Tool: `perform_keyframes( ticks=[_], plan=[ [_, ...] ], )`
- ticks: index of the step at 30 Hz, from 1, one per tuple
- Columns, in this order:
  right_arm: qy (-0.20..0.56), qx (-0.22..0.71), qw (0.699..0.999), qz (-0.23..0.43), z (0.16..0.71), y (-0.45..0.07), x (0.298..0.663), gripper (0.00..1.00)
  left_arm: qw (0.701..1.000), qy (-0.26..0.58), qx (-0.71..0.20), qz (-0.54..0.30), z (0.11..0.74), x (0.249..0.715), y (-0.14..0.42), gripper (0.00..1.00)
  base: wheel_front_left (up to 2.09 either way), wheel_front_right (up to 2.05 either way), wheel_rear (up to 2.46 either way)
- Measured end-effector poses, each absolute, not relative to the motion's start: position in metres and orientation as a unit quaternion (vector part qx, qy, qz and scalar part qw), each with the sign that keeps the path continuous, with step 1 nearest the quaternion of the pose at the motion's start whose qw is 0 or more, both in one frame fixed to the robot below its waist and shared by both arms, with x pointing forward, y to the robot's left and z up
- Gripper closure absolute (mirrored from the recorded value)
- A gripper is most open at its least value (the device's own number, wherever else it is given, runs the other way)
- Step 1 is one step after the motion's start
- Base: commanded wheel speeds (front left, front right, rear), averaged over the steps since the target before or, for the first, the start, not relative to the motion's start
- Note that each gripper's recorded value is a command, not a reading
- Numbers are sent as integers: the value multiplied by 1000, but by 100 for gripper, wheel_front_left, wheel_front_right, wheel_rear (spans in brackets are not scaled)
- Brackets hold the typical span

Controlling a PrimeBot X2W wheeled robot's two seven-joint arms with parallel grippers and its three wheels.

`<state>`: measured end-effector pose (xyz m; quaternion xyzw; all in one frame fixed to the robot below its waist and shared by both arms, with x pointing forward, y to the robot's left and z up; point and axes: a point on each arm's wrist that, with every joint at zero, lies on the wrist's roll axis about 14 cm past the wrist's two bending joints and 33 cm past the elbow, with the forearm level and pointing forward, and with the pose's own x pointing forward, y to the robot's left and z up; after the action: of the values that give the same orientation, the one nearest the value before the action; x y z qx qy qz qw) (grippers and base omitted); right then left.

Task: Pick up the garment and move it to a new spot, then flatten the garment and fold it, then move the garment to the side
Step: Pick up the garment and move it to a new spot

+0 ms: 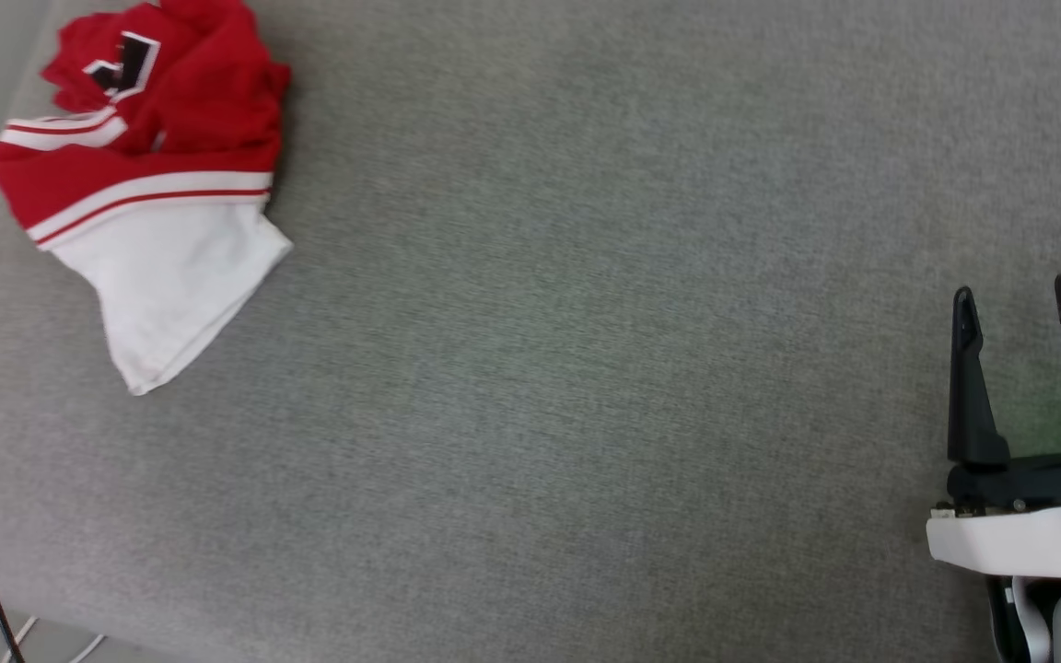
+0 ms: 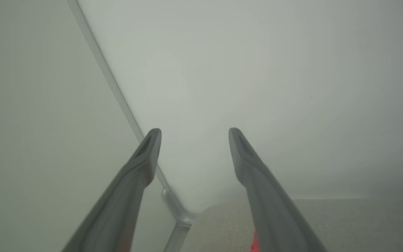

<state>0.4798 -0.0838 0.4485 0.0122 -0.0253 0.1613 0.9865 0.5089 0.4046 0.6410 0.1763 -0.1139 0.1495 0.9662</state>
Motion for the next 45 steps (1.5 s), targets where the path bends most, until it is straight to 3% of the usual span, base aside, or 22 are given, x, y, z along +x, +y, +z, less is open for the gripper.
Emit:
perform_keyframes(
  ticks=[4,10,17,18,20,23,28,29,30,38,45],
  plan=[
    [-19,8,989,148,438,-93,485,0,982,2,149,120,597,542,402,0,0,0,0],
    [-8,3,991,137,424,-102,491,0,974,201,71,80,518,558,388,0,0,0,0],
    [0,-4,992,126,412,-111,496,0,912,407,24,51,439,536,379,0,0,0,0],
    [3,-7,992,122,407,-114,498,0,880,473,1,47,409,522,375,0,0,0,0],
    [5,-10,993,121,405,-115,498,0,855,516,-4,49,389,508,375,0,0,0,0],
    [9,-12,993,119,400,-117,499,0,833,551,-4,51,369,498,375,0,0,0,0],
    [9,-13,993,115,399,-120,500,0,822,568,-10,48,354,496,371,0,0,0,0],
    [9,-14,993,115,399,-121,500,0,821,569,-9,48,354,496,370,63,0,0,0],
    [9,-14,993,114,400,-121,500,0,821,568,-9,47,355,496,370,100,0,0,0],
    [-10,-1,993,115,423,-118,497,0,844,533,12,48,388,494,378,100,0,0,0],
    [-36,13,992,121,456,-114,485,0,899,432,65,24,475,515,374,100,0,0,0]
  ],
)
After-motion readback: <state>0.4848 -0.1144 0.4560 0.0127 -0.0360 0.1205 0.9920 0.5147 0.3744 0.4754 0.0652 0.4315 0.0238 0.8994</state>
